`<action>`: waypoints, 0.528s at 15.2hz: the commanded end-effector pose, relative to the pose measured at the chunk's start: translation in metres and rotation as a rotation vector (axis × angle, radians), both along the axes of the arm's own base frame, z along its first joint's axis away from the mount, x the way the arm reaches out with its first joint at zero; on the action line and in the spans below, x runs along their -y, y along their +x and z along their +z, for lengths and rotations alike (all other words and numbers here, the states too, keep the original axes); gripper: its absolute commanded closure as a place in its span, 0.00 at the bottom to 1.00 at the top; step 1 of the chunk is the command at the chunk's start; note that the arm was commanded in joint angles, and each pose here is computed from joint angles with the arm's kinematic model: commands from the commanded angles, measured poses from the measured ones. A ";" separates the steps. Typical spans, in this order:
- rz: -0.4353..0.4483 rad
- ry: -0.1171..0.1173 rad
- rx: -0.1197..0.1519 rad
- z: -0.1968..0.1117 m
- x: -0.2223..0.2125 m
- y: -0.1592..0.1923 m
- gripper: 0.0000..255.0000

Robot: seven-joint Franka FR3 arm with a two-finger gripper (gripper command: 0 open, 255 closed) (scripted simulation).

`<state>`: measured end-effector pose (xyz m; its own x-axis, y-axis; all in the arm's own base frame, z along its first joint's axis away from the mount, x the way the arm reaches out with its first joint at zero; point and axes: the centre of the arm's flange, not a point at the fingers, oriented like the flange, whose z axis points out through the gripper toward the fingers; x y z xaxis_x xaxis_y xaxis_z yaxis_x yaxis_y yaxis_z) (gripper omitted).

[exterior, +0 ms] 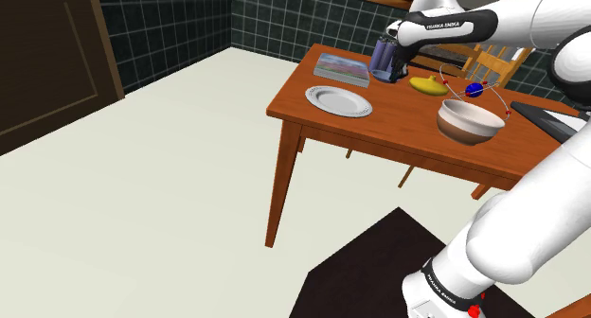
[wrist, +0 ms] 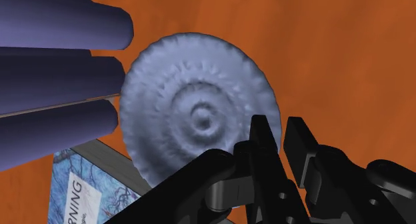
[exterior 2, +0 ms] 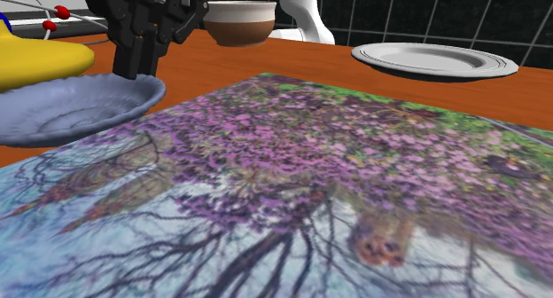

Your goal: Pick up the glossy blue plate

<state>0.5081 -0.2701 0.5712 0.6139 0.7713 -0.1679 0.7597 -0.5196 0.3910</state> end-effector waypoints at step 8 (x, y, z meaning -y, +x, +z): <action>0.000 0.000 -0.002 0.042 0.000 0.001 1.00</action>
